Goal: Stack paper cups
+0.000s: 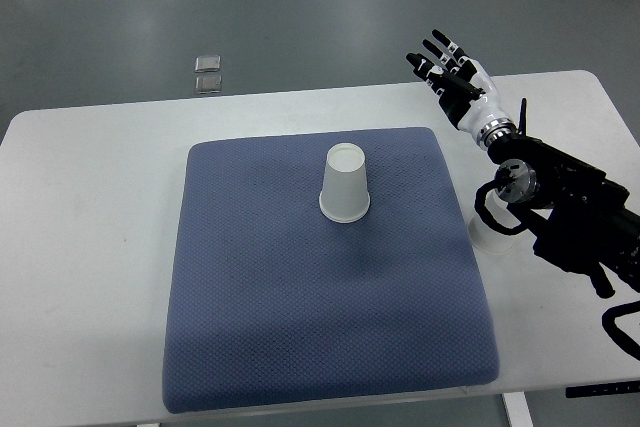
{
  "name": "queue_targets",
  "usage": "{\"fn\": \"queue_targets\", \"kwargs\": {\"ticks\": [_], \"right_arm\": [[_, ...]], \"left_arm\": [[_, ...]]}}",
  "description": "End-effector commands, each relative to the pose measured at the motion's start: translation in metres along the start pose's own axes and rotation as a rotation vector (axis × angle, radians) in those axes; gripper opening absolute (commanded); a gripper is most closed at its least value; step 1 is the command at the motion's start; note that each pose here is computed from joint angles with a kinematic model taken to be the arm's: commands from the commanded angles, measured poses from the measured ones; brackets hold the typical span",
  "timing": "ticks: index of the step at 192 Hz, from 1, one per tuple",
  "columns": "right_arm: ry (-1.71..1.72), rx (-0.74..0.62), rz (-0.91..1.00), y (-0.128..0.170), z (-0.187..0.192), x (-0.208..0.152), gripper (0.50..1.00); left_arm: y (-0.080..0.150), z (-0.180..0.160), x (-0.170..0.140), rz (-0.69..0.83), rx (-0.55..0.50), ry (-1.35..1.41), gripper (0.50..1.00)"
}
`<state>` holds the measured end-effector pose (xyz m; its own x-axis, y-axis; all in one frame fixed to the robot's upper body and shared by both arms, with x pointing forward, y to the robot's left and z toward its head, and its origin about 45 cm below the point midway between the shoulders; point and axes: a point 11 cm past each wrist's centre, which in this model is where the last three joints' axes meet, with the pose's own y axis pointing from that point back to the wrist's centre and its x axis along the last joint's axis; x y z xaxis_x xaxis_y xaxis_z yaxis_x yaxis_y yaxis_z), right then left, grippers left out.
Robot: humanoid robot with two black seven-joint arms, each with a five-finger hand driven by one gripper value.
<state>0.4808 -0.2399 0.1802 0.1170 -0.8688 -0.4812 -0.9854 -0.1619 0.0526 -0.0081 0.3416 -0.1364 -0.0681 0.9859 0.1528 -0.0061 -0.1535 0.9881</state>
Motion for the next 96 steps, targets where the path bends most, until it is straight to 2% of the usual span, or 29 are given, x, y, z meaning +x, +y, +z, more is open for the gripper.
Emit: {"fn": "queue_targets", "kwargs": {"ticks": [1,96], "right_arm": [[0.0,0.0,0.001,0.0001,-0.0002,0.0003,0.913],[0.0,0.004,0.0,-0.0007,-0.0022,0.0001,0.913]], "left_arm": [[0.0,0.0009,0.0,0.0,-0.002,0.001,1.0],[-0.0002,-0.0047,0.003,0.008,0.008,0.004,1.0]]}}
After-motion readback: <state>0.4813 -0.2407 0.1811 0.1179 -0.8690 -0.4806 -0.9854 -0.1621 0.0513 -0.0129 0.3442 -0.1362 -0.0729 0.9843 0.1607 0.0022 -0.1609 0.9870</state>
